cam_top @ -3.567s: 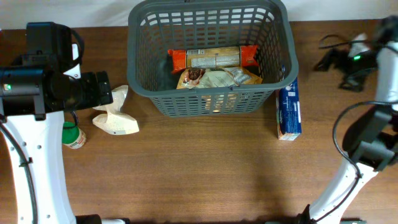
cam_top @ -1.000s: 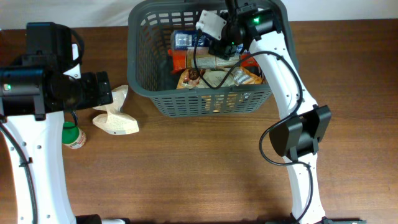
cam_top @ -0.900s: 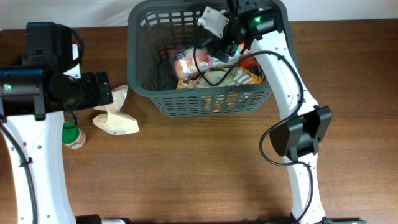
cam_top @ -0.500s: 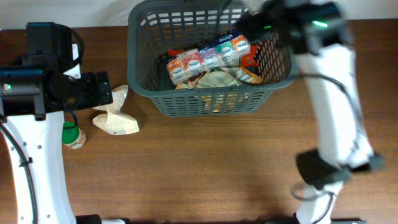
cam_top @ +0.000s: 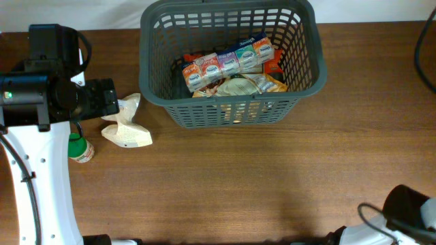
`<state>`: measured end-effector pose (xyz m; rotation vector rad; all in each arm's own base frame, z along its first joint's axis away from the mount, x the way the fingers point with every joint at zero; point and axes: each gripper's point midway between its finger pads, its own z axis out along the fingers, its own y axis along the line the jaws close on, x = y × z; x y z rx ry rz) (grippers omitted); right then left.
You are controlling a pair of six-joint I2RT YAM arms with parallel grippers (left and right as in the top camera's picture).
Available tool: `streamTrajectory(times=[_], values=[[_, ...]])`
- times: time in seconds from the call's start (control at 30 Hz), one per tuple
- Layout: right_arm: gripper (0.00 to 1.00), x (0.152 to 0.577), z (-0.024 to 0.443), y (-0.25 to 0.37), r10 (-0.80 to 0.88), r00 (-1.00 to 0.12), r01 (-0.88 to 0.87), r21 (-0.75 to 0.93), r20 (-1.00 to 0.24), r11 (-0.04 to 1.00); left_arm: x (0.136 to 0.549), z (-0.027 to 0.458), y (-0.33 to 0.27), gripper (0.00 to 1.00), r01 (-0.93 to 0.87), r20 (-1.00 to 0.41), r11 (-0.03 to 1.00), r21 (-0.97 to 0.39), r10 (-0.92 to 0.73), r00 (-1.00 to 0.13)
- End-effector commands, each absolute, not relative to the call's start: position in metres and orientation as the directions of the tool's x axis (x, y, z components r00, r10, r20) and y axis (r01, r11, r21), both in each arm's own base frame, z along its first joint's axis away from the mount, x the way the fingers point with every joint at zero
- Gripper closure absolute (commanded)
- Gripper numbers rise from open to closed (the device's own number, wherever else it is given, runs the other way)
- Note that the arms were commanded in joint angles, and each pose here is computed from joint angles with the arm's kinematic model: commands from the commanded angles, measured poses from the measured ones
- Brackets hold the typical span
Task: Pack container
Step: 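Lower the blue box into the basket and release, then grasp the white paper bag with the left gripper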
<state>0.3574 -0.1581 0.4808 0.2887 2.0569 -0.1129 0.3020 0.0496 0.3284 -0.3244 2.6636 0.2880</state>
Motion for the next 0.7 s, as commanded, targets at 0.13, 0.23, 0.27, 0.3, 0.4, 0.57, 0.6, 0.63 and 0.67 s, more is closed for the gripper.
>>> streamTrajectory(times=[0.13, 0.23, 0.27, 0.3, 0.4, 0.57, 0.6, 0.63, 0.67], values=[[0.01, 0.377, 0.440, -0.164, 0.284, -0.534, 0.202, 0.207, -0.796, 0.957, 0.323, 0.331, 0.013, 0.01, -0.191, -0.479, 0.979, -0.069, -0.201, -0.854], [0.01, 0.380, 0.428, -0.166, 0.302, -0.561, 0.208, 0.221, -0.771, 0.953, 0.334, 0.338, -0.006, 0.01, -0.129, -0.506, 0.977, -0.172, -0.200, -0.839], [0.01, 0.381, 0.424, -0.166, 0.307, -0.570, 0.211, 0.226, -0.762, 0.951, 0.336, 0.340, -0.011, 0.01, -0.113, -0.511, 0.974, -0.195, -0.199, -0.836], [0.01, 0.382, 0.422, -0.167, 0.311, -0.575, 0.212, 0.229, -0.757, 0.950, 0.338, 0.342, -0.014, 0.01, -0.101, -0.518, 0.972, -0.210, -0.198, -0.832], [0.01, 0.384, 0.418, -0.168, 0.315, -0.581, 0.214, 0.232, -0.751, 0.949, 0.346, 0.344, -0.012, 0.07, -0.099, -0.540, 0.974, -0.206, -0.198, -0.818], [0.01, 0.384, 0.418, -0.169, 0.316, -0.581, 0.215, 0.233, -0.750, 0.948, 0.359, 0.326, 0.001, 0.07, -0.149, -0.509, 0.979, -0.141, -0.201, -0.837], [0.02, 0.384, 0.418, -0.169, 0.316, -0.581, 0.215, 0.233, -0.750, 0.948, 0.362, 0.319, 0.008, 0.07, -0.179, -0.496, 0.977, -0.118, -0.214, -0.841], [0.01, 0.384, 0.418, -0.169, 0.316, -0.581, 0.215, 0.233, -0.750, 0.948, 0.366, 0.314, 0.016, 0.07, -0.225, -0.487, 0.969, -0.105, -0.247, -0.838], [0.01, 0.384, 0.418, -0.169, 0.316, -0.581, 0.216, 0.232, -0.750, 0.948, 0.372, 0.309, 0.024, 0.07, -0.269, -0.482, 0.958, -0.099, -0.283, -0.830]])
